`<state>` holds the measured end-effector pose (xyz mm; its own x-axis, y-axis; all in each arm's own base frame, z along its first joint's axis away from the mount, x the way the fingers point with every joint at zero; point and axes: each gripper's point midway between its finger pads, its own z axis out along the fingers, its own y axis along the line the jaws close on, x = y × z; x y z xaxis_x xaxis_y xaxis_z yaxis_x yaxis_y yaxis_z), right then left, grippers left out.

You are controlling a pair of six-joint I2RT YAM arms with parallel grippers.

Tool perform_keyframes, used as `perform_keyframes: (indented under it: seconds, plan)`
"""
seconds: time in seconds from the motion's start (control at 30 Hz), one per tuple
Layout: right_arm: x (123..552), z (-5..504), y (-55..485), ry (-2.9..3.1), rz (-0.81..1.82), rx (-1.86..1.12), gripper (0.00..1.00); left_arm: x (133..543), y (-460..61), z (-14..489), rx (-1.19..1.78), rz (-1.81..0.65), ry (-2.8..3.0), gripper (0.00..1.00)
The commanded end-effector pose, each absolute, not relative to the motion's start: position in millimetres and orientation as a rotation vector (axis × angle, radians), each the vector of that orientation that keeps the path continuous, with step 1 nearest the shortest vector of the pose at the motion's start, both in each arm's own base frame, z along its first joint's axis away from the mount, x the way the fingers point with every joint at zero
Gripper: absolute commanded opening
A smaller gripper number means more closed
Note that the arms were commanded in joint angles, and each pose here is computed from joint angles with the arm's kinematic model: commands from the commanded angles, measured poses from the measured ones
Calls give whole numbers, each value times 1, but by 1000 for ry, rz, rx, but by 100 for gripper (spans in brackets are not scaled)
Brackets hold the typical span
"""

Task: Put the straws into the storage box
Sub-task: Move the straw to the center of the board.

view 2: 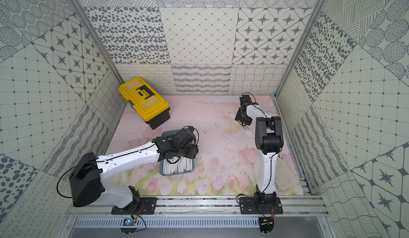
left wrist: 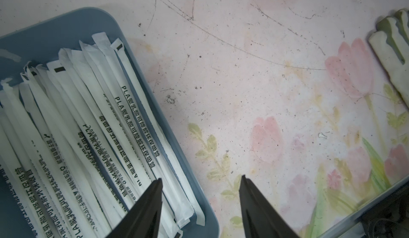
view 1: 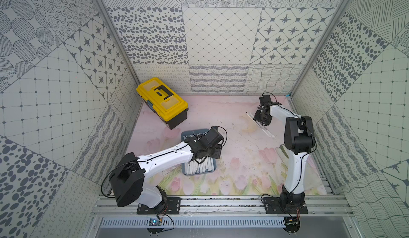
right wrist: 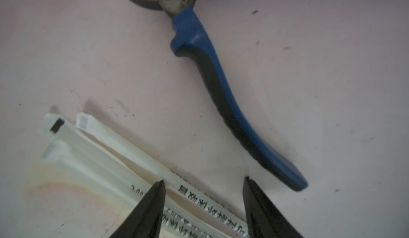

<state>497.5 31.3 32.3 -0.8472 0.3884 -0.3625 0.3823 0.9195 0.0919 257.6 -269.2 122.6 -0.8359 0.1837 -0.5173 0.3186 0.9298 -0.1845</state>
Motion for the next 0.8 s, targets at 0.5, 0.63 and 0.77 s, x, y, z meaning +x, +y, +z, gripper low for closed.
perform_keyframes:
  seconds: [0.5,0.63,0.77]
  plan:
    - [345,40,174,2769,212,347,54,266,-231,129,250,-290,2553,61]
    - [317,58,200,2787,213,207,57,269,-226,128,237,-289,2558,61]
    - [318,63,200,2794,114,58,51,271,-227,128,230,-306,2556,61]
